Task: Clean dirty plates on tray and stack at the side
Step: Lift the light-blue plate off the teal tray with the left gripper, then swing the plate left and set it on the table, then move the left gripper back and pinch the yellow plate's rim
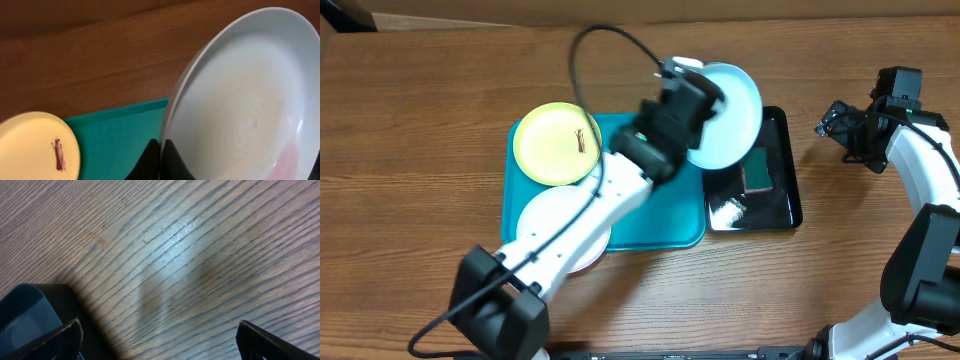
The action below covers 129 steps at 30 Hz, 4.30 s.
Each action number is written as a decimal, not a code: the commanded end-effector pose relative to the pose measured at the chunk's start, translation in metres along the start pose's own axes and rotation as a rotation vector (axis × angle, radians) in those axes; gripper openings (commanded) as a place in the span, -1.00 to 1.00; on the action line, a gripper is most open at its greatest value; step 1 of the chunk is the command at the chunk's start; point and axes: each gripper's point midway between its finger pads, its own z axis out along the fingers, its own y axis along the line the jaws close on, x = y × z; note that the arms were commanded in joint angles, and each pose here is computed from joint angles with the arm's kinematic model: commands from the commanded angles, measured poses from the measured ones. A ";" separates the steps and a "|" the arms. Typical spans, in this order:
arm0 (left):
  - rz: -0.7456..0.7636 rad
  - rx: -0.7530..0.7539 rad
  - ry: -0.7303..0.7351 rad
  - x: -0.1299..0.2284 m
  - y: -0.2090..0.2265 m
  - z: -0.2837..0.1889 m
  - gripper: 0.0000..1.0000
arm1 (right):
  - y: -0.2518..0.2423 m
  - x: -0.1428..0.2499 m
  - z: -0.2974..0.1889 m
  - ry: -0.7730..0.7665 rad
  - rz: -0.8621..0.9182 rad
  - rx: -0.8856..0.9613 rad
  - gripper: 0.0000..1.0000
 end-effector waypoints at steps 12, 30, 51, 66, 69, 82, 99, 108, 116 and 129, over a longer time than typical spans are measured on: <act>0.348 -0.469 -0.346 -0.046 -0.021 -0.102 -0.92 | 0.006 -0.014 -0.013 -0.050 0.001 -0.013 1.00; 0.331 -0.547 -0.416 -0.058 -0.024 -0.124 -0.92 | 0.006 -0.014 -0.013 -0.050 0.001 -0.013 1.00; -0.090 -0.040 -0.007 0.014 -0.027 -0.018 -0.92 | 0.006 -0.014 -0.013 -0.050 0.001 -0.013 1.00; -0.893 0.299 0.378 0.034 0.222 0.025 -0.91 | 0.006 -0.014 -0.013 -0.050 0.001 -0.013 1.00; -1.013 0.177 0.355 0.060 0.302 0.014 -0.92 | 0.006 -0.014 -0.013 -0.050 0.001 -0.013 1.00; -1.282 -0.539 0.372 0.197 0.487 -0.053 -0.92 | 0.006 -0.014 -0.013 -0.050 0.001 -0.013 1.00; -1.197 -0.597 0.338 0.261 0.489 -0.009 -0.91 | 0.006 -0.014 -0.013 -0.050 0.001 -0.013 1.00; -1.146 -0.551 0.338 0.256 0.474 0.006 -0.92 | 0.006 -0.014 -0.013 -0.050 0.001 -0.013 1.00; -1.119 -0.534 0.341 0.251 0.468 0.010 -0.67 | 0.006 -0.014 -0.013 -0.050 0.001 -0.013 1.00; -0.945 -0.190 0.326 0.170 0.425 0.018 -0.37 | 0.006 -0.014 -0.013 -0.050 0.001 -0.013 1.00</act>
